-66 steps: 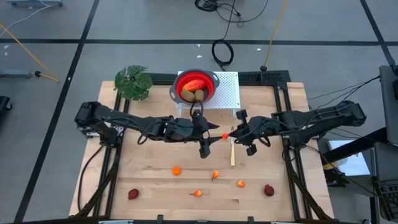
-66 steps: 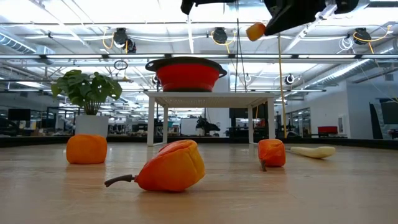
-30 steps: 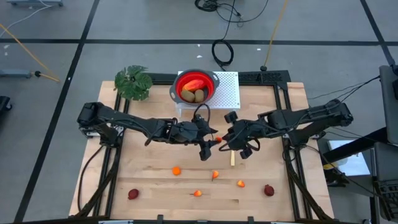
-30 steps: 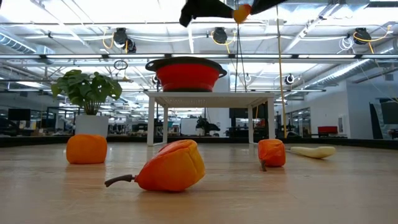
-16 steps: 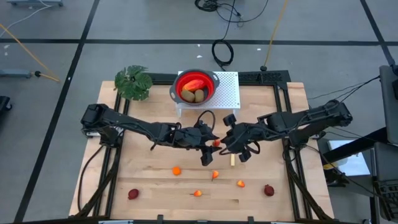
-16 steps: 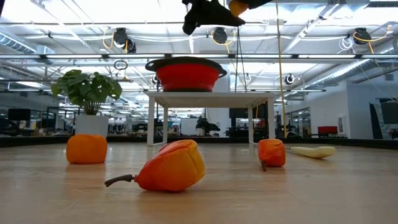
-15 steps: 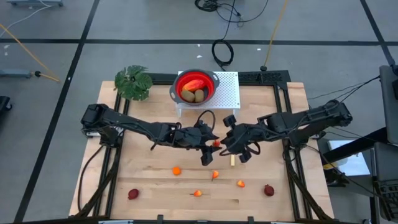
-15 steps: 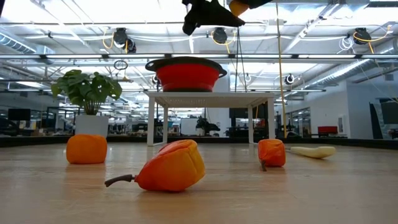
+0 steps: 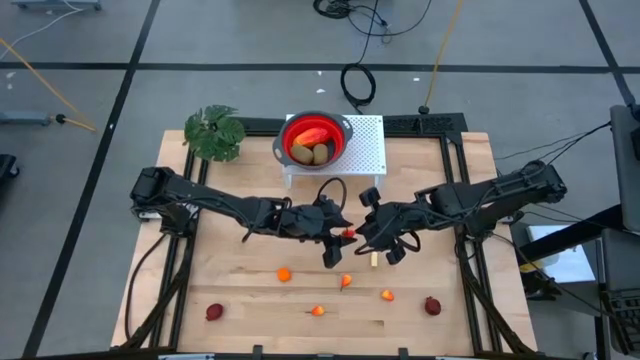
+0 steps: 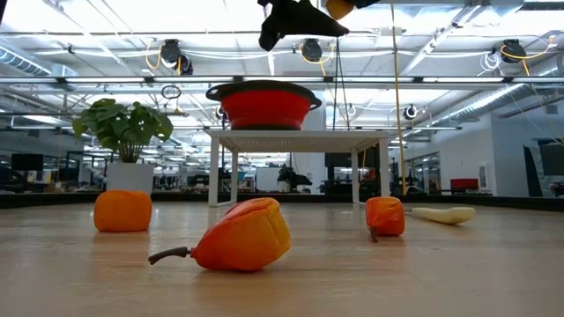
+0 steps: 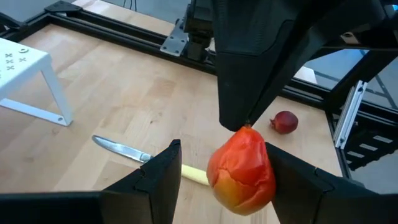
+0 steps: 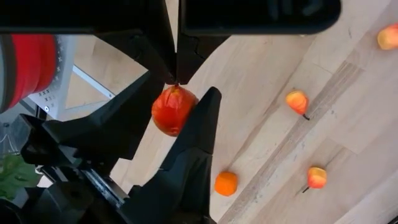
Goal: Pick & Place Fruit
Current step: Put the orange pear into the red strainer bowl on the shelf
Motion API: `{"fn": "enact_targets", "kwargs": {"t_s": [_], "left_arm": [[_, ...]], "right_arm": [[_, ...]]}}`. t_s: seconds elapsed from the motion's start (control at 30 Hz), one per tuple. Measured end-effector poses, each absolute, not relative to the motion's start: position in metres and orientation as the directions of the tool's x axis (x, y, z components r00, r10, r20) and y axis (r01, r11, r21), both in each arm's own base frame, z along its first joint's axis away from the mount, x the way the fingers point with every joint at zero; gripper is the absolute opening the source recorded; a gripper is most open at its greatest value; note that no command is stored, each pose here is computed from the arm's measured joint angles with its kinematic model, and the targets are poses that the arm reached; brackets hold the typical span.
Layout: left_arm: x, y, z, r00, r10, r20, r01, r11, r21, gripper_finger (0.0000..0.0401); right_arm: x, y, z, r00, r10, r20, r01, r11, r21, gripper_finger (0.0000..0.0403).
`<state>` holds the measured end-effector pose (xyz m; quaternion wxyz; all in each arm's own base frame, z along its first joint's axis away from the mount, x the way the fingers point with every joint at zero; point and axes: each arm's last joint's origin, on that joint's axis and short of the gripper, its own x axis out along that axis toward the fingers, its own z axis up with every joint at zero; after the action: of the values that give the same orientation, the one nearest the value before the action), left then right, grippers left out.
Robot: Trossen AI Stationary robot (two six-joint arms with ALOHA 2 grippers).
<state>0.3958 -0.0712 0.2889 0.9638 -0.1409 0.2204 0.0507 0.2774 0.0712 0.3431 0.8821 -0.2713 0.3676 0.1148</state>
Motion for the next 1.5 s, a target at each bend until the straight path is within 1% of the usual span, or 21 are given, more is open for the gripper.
{"fn": "enact_targets", "kwargs": {"t_s": [0.1, 0.3, 0.43, 0.57, 0.77, 1.2, 1.37, 1.5], "left_arm": [[0.396, -0.071, 0.289, 0.898, 0.031, -0.44, -0.16, 0.952, -0.261, 0.0183], [0.396, -0.072, 0.289, 0.897, 0.01, -0.441, -0.145, 0.951, -0.274, 0.0114], [0.396, -0.072, 0.289, 0.897, 0.009, -0.442, -0.145, 0.951, -0.275, 0.0089], [0.396, -0.072, 0.289, 0.897, 0.009, -0.442, -0.145, 0.951, -0.275, 0.009], [0.396, -0.072, 0.289, 0.896, 0.01, -0.443, -0.146, 0.951, -0.274, 0.0096], [0.394, -0.071, 0.285, 0.876, 0.026, -0.482, -0.167, 0.953, -0.253, 0.0097], [0.392, -0.07, 0.286, 0.874, 0.052, -0.484, -0.19, 0.952, -0.24, 0.0097], [0.388, -0.067, 0.293, 0.877, 0.081, -0.473, -0.213, 0.949, -0.232, 0.0097]], "right_arm": [[0.277, 0.071, 0.343, 0.703, 0.004, -0.711, -0.403, 0.826, -0.394, 0.0], [0.277, 0.071, 0.343, 0.703, 0.004, -0.711, -0.403, 0.826, -0.394, 0.0], [0.277, 0.071, 0.343, 0.703, 0.006, -0.711, -0.394, 0.836, -0.382, 0.0], [0.277, 0.071, 0.343, 0.703, 0.006, -0.711, -0.367, 0.86, -0.355, 0.0006], [0.277, 0.071, 0.343, 0.703, 0.007, -0.711, -0.318, 0.898, -0.306, 0.0027], [0.266, 0.071, 0.354, 0.722, 0.038, -0.691, -0.265, 0.938, -0.225, 0.0088], [0.251, 0.067, 0.366, 0.742, 0.049, -0.669, -0.223, 0.959, -0.177, 0.0092], [0.234, 0.062, 0.372, 0.728, 0.045, -0.684, -0.188, 0.973, -0.135, 0.0082]]}}
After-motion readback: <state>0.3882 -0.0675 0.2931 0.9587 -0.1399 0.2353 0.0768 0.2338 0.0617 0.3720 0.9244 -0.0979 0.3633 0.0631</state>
